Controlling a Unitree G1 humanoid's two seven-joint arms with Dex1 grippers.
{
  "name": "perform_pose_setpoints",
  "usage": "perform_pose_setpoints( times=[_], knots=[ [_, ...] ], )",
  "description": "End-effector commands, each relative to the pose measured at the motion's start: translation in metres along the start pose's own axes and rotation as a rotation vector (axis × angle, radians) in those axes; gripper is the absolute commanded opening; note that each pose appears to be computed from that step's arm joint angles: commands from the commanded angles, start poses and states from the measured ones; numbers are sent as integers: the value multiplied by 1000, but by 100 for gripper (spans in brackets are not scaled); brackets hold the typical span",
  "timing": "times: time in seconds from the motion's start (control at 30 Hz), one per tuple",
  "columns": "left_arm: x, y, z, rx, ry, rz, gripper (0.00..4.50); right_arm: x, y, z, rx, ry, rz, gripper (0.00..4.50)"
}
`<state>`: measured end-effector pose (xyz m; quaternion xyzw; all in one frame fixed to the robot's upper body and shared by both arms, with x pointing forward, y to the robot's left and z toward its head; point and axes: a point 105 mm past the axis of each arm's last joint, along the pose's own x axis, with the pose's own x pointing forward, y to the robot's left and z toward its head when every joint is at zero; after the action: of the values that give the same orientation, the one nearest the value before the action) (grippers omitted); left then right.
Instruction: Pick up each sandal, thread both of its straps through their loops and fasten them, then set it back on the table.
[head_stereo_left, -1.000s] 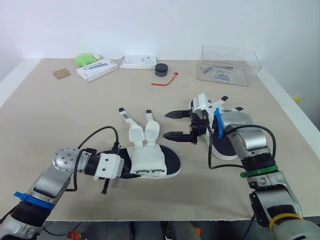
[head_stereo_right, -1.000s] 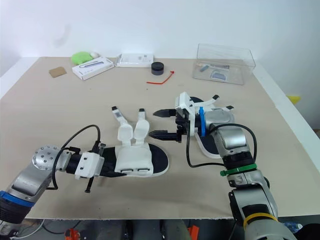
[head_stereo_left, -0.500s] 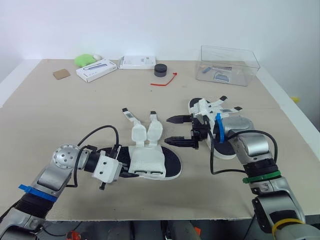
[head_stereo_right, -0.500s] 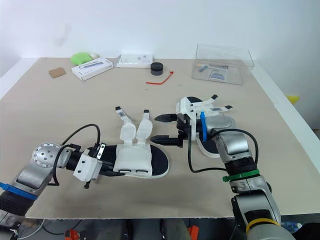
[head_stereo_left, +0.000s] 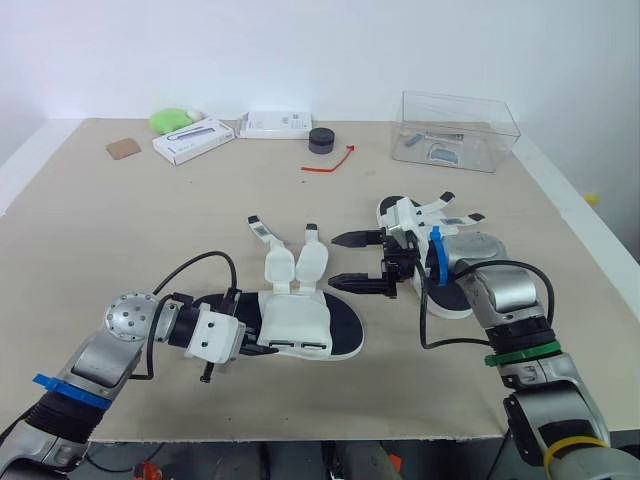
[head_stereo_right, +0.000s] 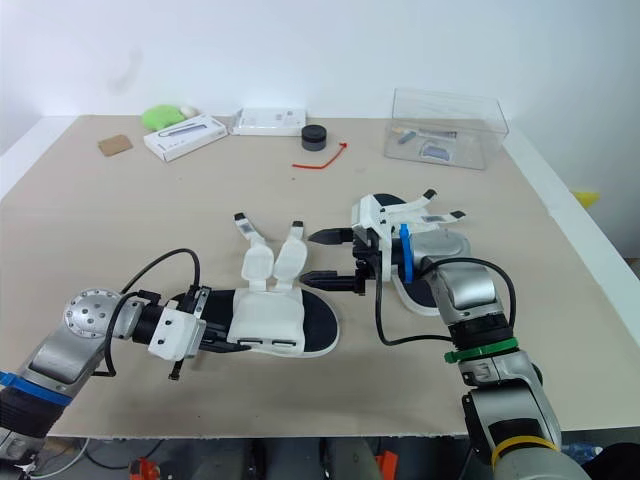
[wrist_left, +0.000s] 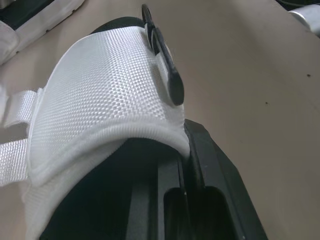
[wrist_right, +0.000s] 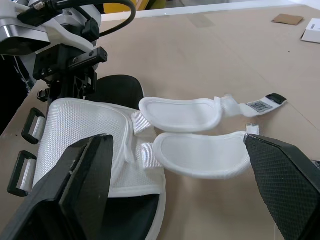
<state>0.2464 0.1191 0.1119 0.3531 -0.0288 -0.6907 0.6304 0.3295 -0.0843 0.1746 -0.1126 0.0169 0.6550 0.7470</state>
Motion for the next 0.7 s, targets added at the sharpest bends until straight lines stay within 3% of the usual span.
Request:
perform_pose_setpoints(
  times=[0.03,0.07,0.1,0.2,0.23,0.27,0.3,0.37,0.5,0.53,0.63,0.7],
  knots=[
    [-6,1,4,-26,8,17,78,-3,-4,13,-49,-14,-6,450],
    [-7,1,4,-34,9,19,139,-4,-4,12,-48,-14,-11,450],
    [-8,0,6,-46,7,18,149,-6,-6,13,-45,-14,-21,450],
    [-10,-3,12,-84,-2,16,279,-10,-7,13,-40,-10,-50,450],
    [-11,-4,14,-100,-3,16,287,-13,-7,12,-39,-7,-59,450],
    [-13,-4,16,-114,-4,17,360,-15,-7,12,-39,-3,-69,450],
    [-14,-5,17,-135,-7,22,366,-18,-6,11,-38,5,-81,450],
    [-19,-6,22,-189,-13,27,440,-25,-1,5,-41,29,-104,450],
    [-32,-3,34,-363,-51,61,447,-37,16,-6,-42,76,-113,450],
    [-36,-2,37,-431,-63,64,450,-40,21,-8,-35,80,-113,395],
    [-45,0,44,-570,-98,68,450,-39,34,-12,-20,87,-85,294],
    [-50,8,48,-654,-144,88,450,-35,46,-17,0,103,-44,192]
  ],
)
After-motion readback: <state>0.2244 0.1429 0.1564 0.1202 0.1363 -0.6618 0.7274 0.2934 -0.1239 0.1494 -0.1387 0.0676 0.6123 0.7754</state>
